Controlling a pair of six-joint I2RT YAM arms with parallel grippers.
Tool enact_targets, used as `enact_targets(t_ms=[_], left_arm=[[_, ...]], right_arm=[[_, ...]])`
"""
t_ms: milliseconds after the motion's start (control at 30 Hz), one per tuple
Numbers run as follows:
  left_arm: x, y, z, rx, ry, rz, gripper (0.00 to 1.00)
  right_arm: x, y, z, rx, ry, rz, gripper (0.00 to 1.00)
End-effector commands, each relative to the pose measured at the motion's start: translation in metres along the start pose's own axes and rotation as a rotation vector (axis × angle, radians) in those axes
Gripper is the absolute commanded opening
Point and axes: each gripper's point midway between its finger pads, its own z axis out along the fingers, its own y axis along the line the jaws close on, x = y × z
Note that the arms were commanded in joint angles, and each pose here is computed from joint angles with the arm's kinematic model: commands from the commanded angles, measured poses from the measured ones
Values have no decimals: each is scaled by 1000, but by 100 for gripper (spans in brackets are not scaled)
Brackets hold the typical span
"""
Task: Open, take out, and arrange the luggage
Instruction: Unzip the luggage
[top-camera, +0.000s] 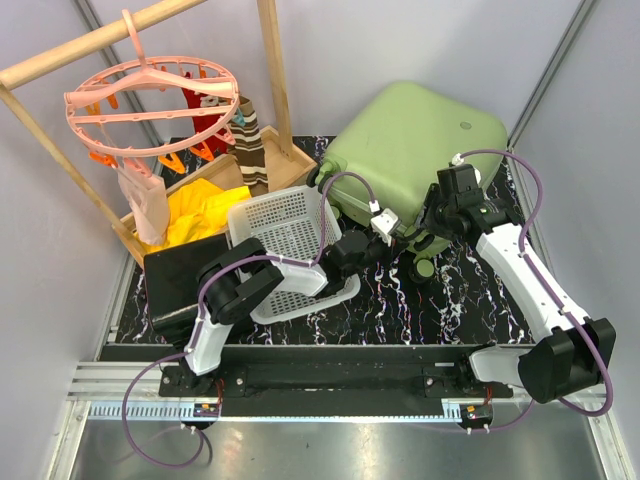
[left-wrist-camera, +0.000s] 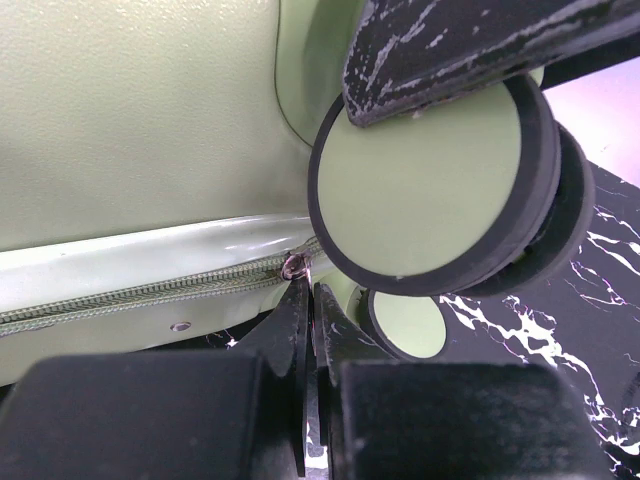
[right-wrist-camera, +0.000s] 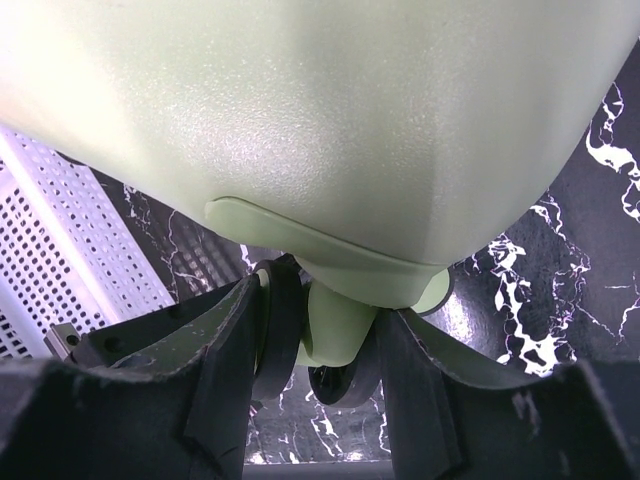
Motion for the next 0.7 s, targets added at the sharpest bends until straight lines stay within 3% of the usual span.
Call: enact_targets(t_ms=[0, 200, 300, 367, 400, 467, 533, 667], left_arm=[[-29, -127, -5, 422, -83, -5, 0], [-23, -138, -4, 451, -60, 14, 0], [-22, -142, -5, 469, -55, 16, 0], [-21, -143, -5, 466, -55, 15, 0], [-21, -142, -5, 461, -55, 14, 0], [-22, -141, -5, 454, -58, 12, 0], [-23, -141, -5, 452, -61, 6, 0], [-24, -142, -5, 459, -65, 5, 0]], right_arm=[[2, 77, 6, -355, 25, -98, 0], [6, 74, -5, -352, 57, -116, 6], [12, 72, -10, -341, 97, -129, 30], [10, 65, -12, -311, 81, -127, 39], [7, 59, -17, -284, 55, -127, 49], [3, 53, -22, -260, 29, -125, 56], [0, 46, -32, -244, -6, -121, 71], [1, 40, -42, -238, -30, -103, 81]])
